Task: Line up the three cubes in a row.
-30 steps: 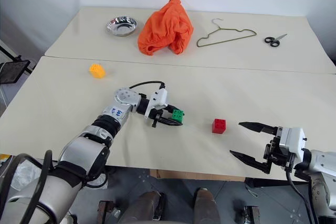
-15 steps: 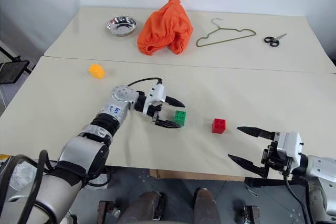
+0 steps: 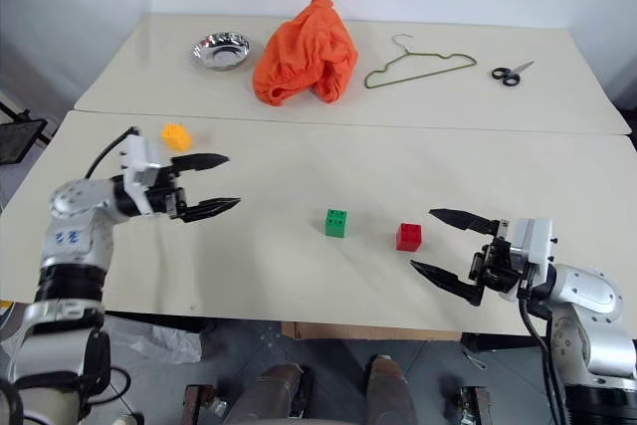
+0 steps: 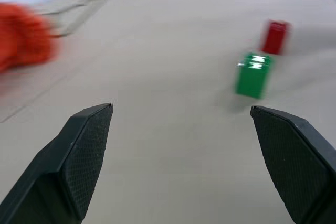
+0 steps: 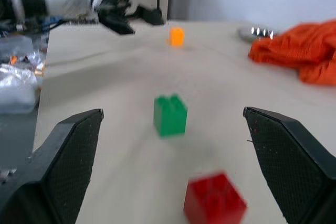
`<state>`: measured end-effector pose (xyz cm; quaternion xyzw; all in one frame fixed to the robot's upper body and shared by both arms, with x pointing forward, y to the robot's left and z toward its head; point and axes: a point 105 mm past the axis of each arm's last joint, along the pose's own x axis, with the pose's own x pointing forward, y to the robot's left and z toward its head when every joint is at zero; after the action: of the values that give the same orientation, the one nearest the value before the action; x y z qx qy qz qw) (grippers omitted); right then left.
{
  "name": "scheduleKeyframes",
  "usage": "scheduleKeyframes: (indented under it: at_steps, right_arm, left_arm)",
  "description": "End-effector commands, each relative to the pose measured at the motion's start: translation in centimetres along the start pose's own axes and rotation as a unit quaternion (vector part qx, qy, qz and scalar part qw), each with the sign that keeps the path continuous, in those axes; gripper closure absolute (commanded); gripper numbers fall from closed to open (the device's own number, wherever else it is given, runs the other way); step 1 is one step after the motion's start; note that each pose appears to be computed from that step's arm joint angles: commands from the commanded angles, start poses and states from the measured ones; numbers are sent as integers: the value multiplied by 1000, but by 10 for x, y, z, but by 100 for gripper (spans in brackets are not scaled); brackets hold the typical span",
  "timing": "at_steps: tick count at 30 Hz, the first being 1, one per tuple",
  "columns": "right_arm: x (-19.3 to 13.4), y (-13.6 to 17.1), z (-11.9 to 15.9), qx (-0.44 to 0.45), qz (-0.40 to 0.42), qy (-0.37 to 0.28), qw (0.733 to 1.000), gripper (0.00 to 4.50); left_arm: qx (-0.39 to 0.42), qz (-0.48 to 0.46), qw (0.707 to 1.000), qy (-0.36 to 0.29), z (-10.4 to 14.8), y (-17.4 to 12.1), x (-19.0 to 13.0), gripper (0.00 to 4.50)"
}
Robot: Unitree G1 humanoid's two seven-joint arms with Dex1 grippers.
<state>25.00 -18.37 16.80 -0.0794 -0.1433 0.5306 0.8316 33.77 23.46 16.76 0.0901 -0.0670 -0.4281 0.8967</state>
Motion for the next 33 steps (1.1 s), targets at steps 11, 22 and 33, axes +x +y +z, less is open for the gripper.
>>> scheduleKeyframes:
  at_steps: [11, 22, 33]
  right_arm:
    - [57, 11, 29, -10, 33, -68, 997, 0]
    - [46, 8, 20, -10, 13, -47, 999, 0]
    - [49, 16, 21, -16, 16, -40, 999, 0]
  left_arm:
    - [-98, 499, 861, -25, -43, -3, -177, 4]
    - [-95, 486, 867, -48, -27, 23, -127, 4]
    - [-98, 382, 919, 9, -6, 98, -51, 4]
